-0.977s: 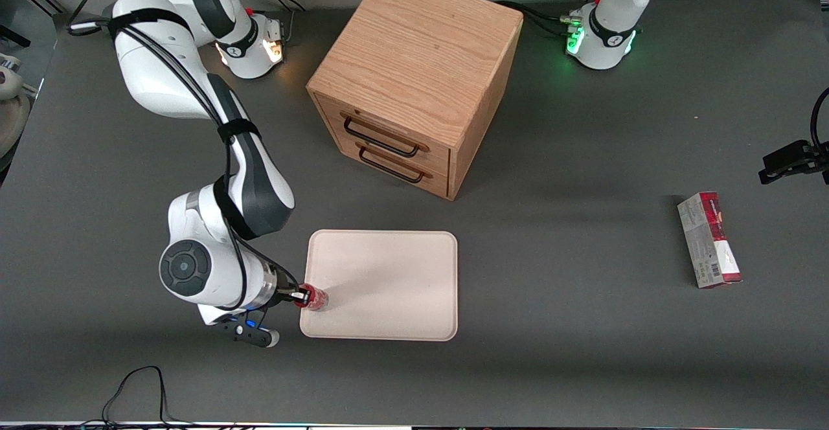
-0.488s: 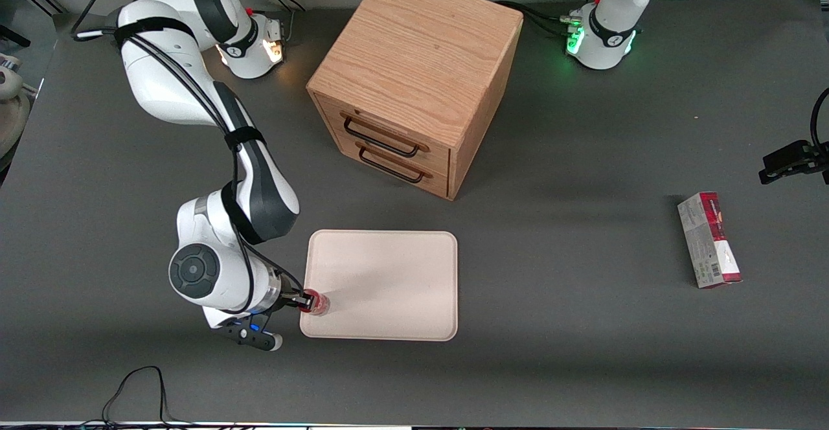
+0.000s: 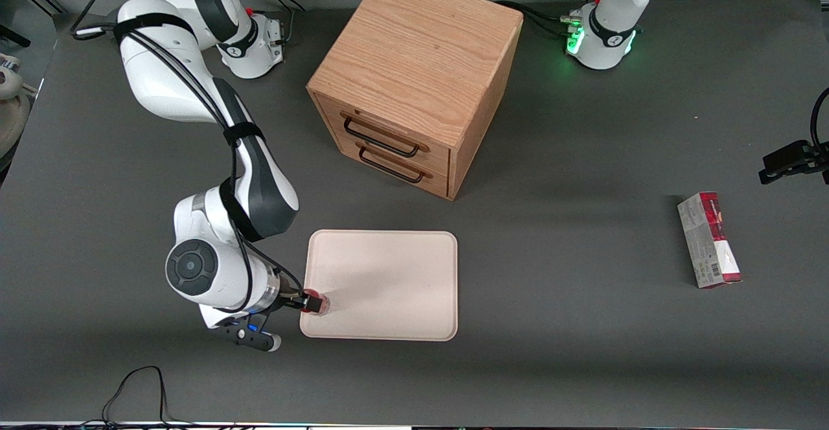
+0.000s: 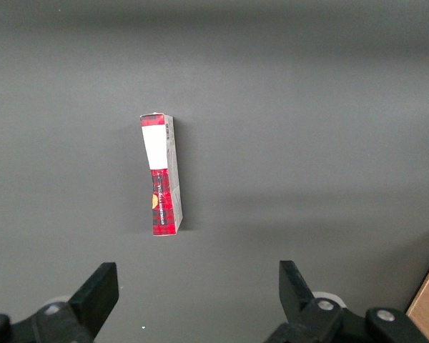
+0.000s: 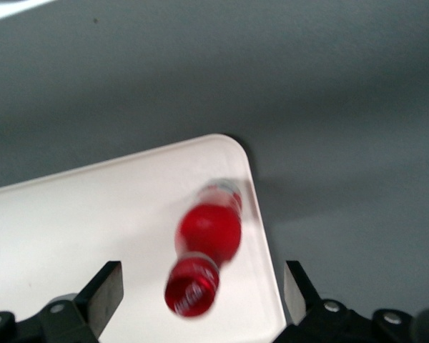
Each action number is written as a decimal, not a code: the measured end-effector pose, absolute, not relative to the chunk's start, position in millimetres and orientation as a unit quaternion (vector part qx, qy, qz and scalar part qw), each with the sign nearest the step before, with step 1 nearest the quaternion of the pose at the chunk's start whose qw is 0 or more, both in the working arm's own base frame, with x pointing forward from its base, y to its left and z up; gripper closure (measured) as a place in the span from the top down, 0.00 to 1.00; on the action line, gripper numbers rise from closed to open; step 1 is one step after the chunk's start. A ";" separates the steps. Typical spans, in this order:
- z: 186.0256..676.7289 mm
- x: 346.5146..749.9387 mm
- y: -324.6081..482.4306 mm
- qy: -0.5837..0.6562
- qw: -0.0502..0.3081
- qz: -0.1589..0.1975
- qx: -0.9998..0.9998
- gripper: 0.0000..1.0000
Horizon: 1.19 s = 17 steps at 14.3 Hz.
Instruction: Place coke bottle on tray
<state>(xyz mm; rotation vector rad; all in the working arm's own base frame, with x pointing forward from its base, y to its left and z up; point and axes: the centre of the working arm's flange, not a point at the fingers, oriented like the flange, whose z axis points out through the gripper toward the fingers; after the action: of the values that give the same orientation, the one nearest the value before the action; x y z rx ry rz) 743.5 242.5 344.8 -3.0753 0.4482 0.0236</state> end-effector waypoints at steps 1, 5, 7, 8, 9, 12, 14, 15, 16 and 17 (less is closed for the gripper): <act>355.1 740.0 238.7 0.145 0.011 0.019 -0.989 1.00; 404.9 717.0 208.9 0.122 -0.004 0.046 -0.991 1.00; 422.3 694.4 182.7 0.094 -0.007 0.055 -0.994 1.00; 431.1 679.6 165.7 0.080 -0.007 0.057 -0.995 1.00; 441.1 661.4 146.0 0.067 -0.006 0.058 -0.996 1.00; 469.5 597.2 89.1 0.032 -0.005 0.059 -0.998 1.00; 489.8 557.2 59.3 0.018 -0.001 0.056 -0.998 1.00; 499.1 539.7 50.5 0.014 0.002 0.054 -0.998 1.00; 507.9 524.9 44.8 0.013 0.004 0.053 -0.999 1.00; 517.2 513.0 40.3 0.014 0.005 0.054 -0.998 1.00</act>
<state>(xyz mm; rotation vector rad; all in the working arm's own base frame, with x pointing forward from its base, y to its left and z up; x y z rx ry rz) 513.0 40.3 517.2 -3.1262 0.0444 0.1688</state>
